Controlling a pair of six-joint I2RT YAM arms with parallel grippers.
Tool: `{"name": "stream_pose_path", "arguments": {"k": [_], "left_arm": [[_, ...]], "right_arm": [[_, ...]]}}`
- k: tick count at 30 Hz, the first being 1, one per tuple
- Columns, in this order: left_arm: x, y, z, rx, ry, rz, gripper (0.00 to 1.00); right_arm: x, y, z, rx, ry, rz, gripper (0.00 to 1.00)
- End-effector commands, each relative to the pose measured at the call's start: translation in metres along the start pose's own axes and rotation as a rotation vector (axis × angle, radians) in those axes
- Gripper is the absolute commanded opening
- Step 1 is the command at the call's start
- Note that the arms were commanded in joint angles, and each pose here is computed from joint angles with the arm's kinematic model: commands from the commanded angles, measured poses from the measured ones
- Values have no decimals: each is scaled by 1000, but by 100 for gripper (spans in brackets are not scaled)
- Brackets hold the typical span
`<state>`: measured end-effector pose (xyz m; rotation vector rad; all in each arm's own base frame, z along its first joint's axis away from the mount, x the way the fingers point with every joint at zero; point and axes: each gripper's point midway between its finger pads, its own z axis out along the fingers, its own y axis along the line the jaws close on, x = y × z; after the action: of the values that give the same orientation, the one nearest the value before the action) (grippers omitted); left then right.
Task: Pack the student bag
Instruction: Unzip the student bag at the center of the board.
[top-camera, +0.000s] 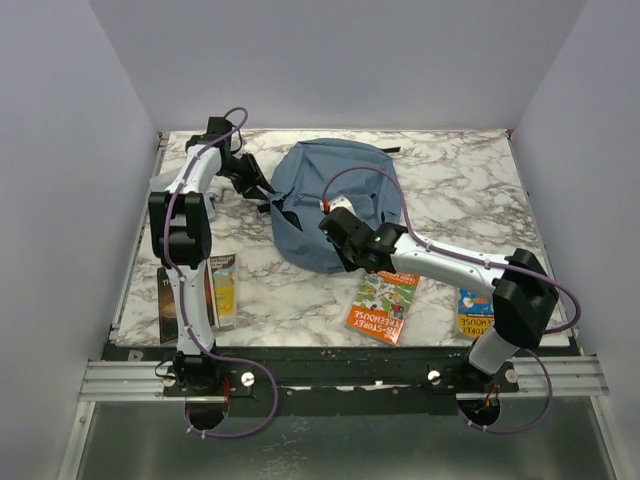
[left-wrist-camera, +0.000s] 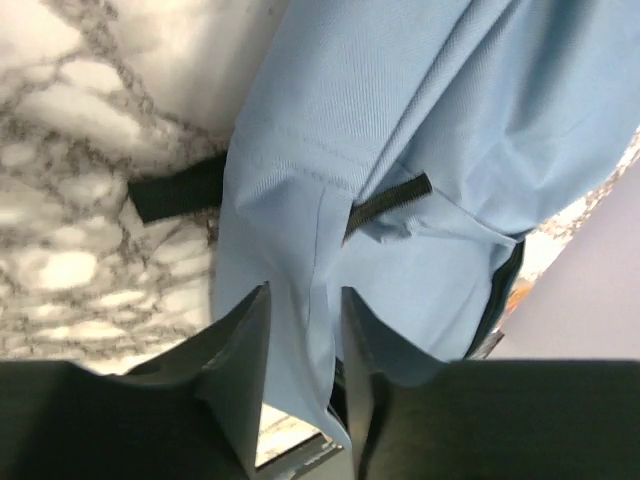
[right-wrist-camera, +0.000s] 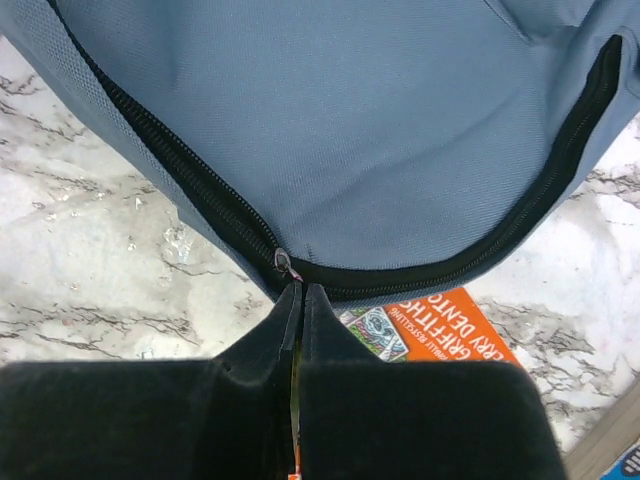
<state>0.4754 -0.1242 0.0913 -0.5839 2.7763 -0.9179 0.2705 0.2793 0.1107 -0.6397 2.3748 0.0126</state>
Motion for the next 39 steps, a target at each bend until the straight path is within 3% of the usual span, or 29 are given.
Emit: {"name": "stream_pose_path", "arguments": {"k": [1,5,9,15,19,22,26,33,35,39], "left_arm": [[1,-26,-54,69,-145,87,46],[35,-26,-78,93,-180,66,60],[86,-13,-92,103,-150,-35,61],[172,-7,-64,195,-42,-173,66],[192,-31,-41,235,22,-131,68],[188,-42,-32,245,6,-113,67],[174,-37,-23,213,-45,-103,52],[161,-16,-15,163,-77,-100,6],[157,-9,-17,158,-90,-104,0],[152,4,-22,148,-109,-110,0]], "right_arm": [[-14,12,-1,-57,-57,72,1],[-36,34,-7,-176,-116,102,1],[-44,43,-11,-230,-148,88,1],[-43,44,-11,-243,-150,37,0],[-42,44,-15,-259,-148,8,1],[-37,44,-16,-268,-139,-12,1],[-31,38,-16,-241,-124,-13,1],[-17,9,-15,-96,-83,-4,1],[-7,-5,-12,-22,-61,-10,1],[21,-39,-4,162,12,-38,1]]}}
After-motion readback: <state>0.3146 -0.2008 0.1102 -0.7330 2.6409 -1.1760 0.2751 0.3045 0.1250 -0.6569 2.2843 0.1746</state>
